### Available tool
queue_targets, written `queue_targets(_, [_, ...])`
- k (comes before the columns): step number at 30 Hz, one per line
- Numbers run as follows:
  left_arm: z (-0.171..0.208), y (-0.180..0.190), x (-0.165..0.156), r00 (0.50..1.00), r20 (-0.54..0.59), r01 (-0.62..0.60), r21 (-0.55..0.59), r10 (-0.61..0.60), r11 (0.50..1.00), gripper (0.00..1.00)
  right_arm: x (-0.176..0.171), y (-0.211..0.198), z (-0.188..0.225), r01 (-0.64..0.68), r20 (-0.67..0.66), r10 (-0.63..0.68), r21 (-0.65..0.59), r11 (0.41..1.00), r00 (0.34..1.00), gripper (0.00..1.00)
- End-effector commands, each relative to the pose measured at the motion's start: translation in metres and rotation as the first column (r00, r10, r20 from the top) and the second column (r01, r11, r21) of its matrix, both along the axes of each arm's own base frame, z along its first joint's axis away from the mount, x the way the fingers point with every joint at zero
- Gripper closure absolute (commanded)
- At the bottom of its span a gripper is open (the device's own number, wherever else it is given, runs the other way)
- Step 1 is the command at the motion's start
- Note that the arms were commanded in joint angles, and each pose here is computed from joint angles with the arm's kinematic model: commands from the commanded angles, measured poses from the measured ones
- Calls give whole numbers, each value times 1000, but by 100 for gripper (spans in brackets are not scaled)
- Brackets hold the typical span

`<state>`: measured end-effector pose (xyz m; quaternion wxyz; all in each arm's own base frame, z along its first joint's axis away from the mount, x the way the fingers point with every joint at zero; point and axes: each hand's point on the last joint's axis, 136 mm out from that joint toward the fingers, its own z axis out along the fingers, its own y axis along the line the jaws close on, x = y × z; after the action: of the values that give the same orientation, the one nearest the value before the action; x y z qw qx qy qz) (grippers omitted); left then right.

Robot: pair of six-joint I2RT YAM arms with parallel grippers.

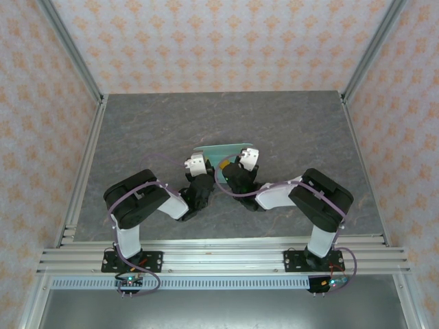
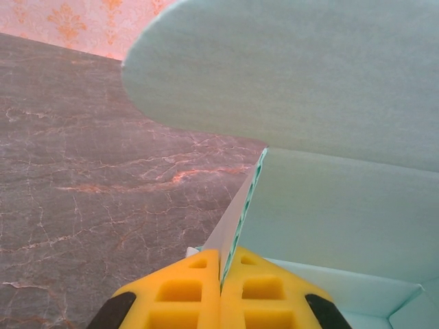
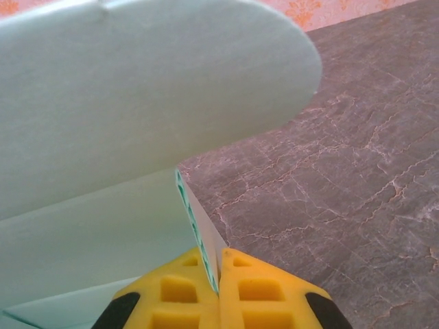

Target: Fold the paper box

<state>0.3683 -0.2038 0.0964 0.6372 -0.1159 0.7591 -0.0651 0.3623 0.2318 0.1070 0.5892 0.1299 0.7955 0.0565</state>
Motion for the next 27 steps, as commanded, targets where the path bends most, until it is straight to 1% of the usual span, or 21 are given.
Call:
queue_targets(1, [-45, 21, -15, 991, -121, -44, 152, 63, 987, 100, -6, -13, -21, 77, -50, -76, 12, 997, 996, 100])
queue_targets(5, [-46, 22, -18, 990, -122, -47, 155, 66, 987, 100, -10, -16, -28, 84, -61, -82, 34, 996, 995, 100])
queue_targets(6, [-42, 21, -17, 993, -102, -51, 133, 65, 990, 100, -11, -15, -29, 82, -61, -79, 40, 996, 995, 100])
queue_targets(9, [-41, 22, -18, 993, -95, -52, 128, 64, 990, 100, -14, -15, -34, 65, -64, -62, 46, 997, 996, 100])
queue_targets(10, [-40, 22, -18, 994, -93, -52, 126, 64, 991, 100, -14, -15, -35, 63, -66, -60, 42, 997, 996, 100])
queue_targets(11, [-50, 23, -20, 992, -109, -50, 147, 66, 988, 100, -15, -15, -36, 61, -66, -58, 40, 997, 996, 100])
queue_targets(12, [-52, 24, -21, 992, -110, -52, 147, 68, 988, 100, -16, -15, -37, 54, -65, -51, 38, 998, 997, 100])
queue_targets(20, [-58, 27, -24, 991, -109, -55, 175, 75, 983, 100, -22, -24, -43, 42, -52, -43, -16, 999, 998, 100])
queue_targets(27, [-67, 30, -30, 991, -104, -69, 178, 89, 982, 100, -26, -25, -51, 40, -55, -41, -12, 999, 998, 100])
